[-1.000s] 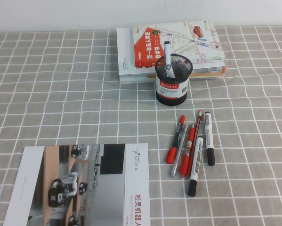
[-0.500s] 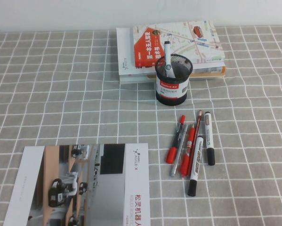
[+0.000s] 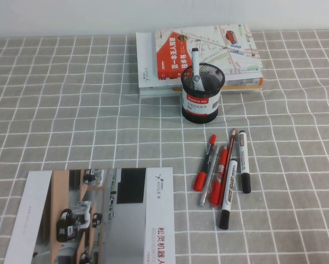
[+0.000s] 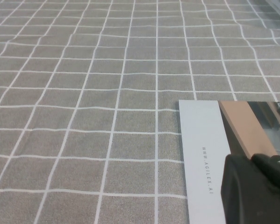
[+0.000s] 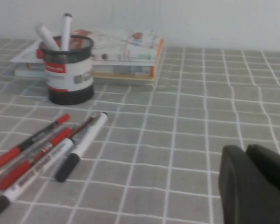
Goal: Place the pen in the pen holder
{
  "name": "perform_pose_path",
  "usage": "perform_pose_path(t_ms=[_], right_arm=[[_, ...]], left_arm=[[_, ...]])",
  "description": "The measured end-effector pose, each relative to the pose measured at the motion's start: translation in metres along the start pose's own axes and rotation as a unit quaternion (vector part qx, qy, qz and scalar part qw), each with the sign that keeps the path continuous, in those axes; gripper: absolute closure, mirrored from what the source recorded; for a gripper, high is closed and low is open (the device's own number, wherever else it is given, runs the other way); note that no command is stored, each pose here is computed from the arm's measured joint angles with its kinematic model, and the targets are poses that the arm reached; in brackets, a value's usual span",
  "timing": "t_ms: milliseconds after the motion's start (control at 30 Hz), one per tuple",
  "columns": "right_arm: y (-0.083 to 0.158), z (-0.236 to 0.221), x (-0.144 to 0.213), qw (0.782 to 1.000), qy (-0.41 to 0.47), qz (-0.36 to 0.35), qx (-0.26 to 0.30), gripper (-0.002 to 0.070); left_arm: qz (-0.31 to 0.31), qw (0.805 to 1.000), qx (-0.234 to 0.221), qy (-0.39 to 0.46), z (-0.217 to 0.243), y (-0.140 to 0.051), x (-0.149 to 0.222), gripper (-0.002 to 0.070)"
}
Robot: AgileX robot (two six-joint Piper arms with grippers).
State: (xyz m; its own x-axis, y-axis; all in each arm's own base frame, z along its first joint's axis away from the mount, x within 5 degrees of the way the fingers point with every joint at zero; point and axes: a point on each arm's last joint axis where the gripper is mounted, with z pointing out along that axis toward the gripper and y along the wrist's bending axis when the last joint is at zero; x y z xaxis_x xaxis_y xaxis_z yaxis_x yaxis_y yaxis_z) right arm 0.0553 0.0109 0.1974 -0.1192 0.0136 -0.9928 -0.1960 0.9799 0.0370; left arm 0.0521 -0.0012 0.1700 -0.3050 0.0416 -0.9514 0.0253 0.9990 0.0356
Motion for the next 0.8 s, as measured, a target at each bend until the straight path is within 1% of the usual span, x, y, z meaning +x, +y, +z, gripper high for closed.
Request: perform_pose_path(t_ms=[133,267,367,500,633,800], right_arm=[[-0.007,0.000,0.011,0.998,0.017,0.003,0.057,0.0689],[-0.009,0.000,0.017,0.996,0.041,0.006,0.078,0.0689],[-0.009,-0.001,0.021,0.995,0.063,0.006,0.077,0.0688],[-0.007,-0.001,0.025,0.995,0.086,0.002,0.057,0.0689],[-0.005,-0.001,0.026,0.995,0.091,-0.002,0.036,0.0689],[-0.004,-0.001,0.026,0.995,0.091,-0.003,0.029,0.0689]], left_arm=[[0.000,1.000,0.000,0.000,0.000,0.000,0.000,0.0678],[0.000,1.000,0.000,0.000,0.000,0.000,0.000,0.0678],[0.000,1.000,0.000,0.000,0.000,0.000,0.000,0.0678],[0.000,1.000,0.000,0.000,0.000,0.000,0.000,0.0678],[0.000,1.000,0.000,0.000,0.000,0.000,0.000,0.0678],[0.000,1.000,0.000,0.000,0.000,0.000,0.000,0.0678]])
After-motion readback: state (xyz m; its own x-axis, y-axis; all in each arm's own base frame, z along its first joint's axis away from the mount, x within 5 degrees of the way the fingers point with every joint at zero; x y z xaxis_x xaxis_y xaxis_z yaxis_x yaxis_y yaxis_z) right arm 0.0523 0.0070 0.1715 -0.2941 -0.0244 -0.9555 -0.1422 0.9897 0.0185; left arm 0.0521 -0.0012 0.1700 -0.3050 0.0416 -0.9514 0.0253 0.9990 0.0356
